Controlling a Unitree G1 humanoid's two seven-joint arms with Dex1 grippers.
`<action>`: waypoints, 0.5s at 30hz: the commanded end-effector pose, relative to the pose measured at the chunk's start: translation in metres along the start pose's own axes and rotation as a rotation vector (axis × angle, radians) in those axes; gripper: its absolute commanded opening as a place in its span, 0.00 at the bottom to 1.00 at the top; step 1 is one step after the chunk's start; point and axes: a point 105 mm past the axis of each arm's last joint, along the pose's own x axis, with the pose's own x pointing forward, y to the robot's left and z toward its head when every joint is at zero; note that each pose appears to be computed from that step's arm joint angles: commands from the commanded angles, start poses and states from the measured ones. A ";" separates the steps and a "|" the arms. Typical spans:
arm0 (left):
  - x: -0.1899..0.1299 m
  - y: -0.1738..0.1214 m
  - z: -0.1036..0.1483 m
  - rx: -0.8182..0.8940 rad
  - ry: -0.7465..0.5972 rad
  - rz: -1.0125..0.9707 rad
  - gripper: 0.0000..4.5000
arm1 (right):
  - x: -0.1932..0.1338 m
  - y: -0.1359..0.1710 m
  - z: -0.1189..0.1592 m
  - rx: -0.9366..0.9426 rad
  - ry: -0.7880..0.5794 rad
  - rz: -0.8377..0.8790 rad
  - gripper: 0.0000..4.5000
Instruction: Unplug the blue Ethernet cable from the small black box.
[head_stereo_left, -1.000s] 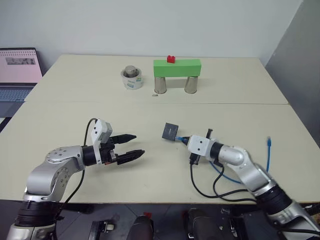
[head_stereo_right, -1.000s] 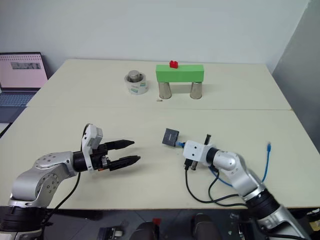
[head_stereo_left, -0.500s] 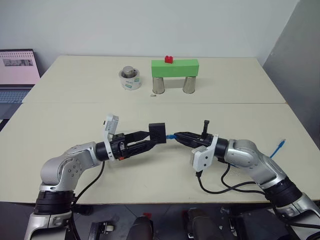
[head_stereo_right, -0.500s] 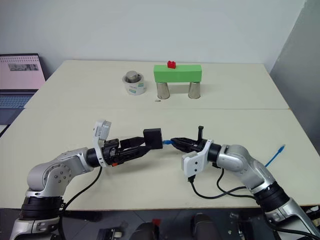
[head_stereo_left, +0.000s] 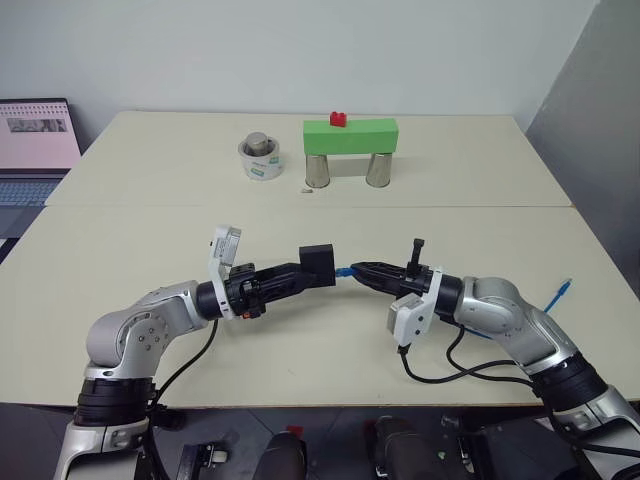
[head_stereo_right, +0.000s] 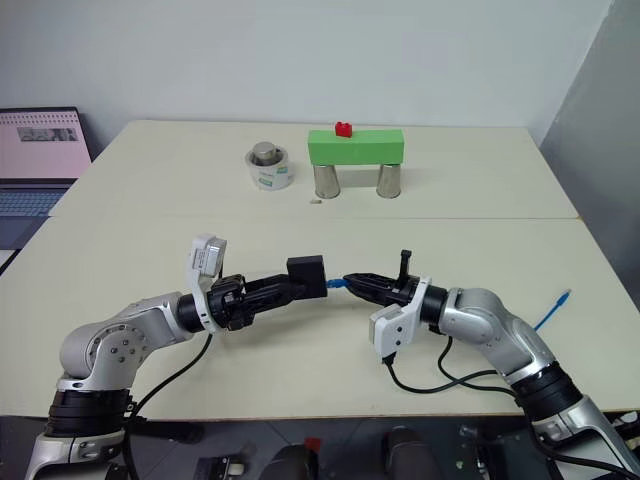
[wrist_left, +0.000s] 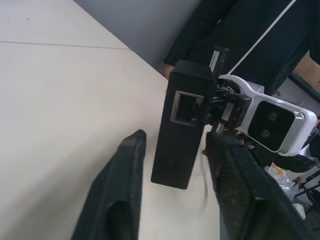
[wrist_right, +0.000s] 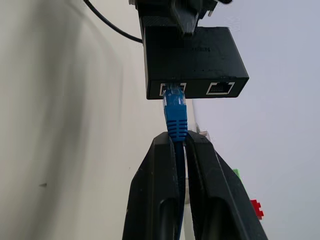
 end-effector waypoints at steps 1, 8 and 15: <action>0.005 -0.009 0.004 0.064 0.016 -0.036 0.24 | 0.002 -0.015 0.008 -0.057 -0.033 -0.043 0.00; 0.005 -0.007 -0.004 0.080 0.059 -0.029 0.17 | -0.001 -0.009 0.019 -0.008 -0.088 0.009 0.20; 0.006 -0.004 -0.002 0.119 0.083 -0.047 0.17 | -0.020 -0.015 0.038 0.207 -0.134 0.079 0.58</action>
